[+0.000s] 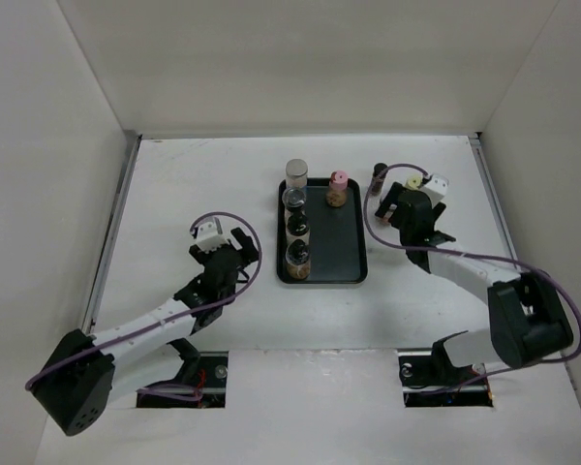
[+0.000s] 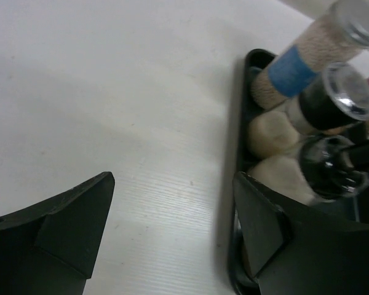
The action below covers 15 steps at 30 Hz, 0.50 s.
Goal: Organize the condiment bottles
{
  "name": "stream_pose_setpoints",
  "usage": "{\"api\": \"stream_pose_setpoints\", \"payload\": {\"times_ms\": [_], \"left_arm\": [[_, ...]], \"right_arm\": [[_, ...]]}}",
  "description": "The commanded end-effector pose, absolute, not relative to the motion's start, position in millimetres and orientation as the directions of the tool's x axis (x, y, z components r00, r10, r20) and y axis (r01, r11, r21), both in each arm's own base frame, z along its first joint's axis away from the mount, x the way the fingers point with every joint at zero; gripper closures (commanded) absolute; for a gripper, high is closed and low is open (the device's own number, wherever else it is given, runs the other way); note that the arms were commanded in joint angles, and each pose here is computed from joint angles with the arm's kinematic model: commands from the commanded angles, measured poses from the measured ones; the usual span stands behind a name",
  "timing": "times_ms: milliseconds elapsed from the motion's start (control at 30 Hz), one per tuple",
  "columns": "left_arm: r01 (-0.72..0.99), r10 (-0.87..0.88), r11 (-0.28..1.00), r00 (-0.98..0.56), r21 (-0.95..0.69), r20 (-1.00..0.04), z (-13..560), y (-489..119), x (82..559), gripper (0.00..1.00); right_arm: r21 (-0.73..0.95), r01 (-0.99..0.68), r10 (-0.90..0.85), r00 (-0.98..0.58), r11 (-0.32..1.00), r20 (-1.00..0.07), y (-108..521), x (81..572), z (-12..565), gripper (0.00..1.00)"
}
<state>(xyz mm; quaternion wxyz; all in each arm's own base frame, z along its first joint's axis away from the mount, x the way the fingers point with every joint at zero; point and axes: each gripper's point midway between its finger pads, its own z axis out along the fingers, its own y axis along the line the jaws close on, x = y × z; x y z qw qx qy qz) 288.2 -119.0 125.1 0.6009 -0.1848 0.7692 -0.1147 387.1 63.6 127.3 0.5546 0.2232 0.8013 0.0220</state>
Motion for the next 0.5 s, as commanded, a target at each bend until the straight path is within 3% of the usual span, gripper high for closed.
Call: {"api": "stream_pose_setpoints", "payload": {"times_ms": [0, 400, 467], "left_arm": [[-0.205, -0.463, 0.882, -0.208, -0.424, -0.862, 110, -113, 295, 0.22], [-0.200, -0.490, 0.868, -0.194, -0.454, -0.850, 88, -113, 302, 0.21], [-0.212, -0.486, 0.869, -0.197, -0.446, -0.852, 82, -111, 303, 0.20]], "right_arm": [[0.251, 0.293, 0.346, -0.339, 0.922, -0.875, 70, 405, 125, 0.00], [0.187, 0.318, 0.314, -0.413, 0.929, -0.855, 71, 449, 107, 0.00], [0.163, 0.325, 0.302, -0.441, 0.931, -0.845, 72, 454, 100, 0.10]]}}
